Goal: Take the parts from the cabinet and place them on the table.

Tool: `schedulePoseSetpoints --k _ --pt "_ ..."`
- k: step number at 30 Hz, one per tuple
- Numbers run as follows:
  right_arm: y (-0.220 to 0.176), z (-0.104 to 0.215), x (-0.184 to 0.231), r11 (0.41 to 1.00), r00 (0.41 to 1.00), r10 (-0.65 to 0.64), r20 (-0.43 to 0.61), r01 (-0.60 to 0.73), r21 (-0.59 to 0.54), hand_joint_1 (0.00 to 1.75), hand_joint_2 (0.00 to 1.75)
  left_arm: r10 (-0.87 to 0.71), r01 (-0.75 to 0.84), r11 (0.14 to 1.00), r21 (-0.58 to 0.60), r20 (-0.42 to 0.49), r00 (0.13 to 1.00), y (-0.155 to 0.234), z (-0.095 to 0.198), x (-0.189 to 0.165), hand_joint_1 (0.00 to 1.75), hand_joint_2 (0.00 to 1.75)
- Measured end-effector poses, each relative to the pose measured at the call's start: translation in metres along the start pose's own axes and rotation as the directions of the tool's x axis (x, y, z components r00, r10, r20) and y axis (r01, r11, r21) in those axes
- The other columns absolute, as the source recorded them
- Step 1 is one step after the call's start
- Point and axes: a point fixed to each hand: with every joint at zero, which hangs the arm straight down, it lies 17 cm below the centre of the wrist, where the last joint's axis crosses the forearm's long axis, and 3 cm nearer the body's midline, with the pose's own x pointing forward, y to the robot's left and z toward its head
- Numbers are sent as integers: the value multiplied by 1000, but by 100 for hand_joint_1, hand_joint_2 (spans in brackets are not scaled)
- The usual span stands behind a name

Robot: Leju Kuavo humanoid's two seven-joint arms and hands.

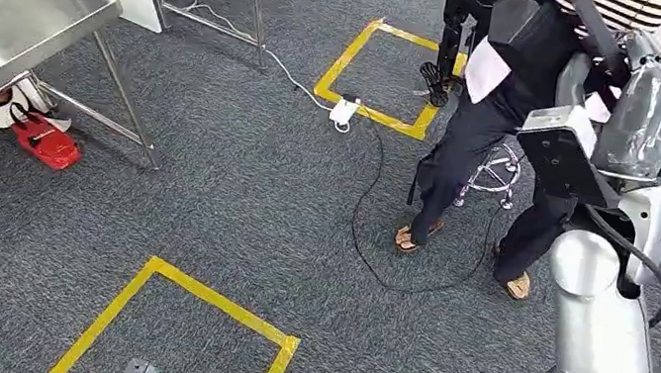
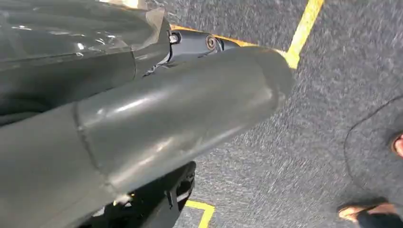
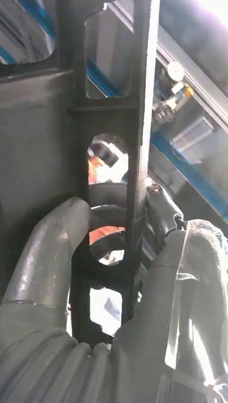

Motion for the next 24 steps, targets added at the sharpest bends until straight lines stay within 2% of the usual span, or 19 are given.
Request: schedulePoseSetpoints --k 24 --pt "14 -12 21 1000 999 -15 31 14 27 175 175 5 -5 1000 15 3 1000 4 1 -1 0 0"
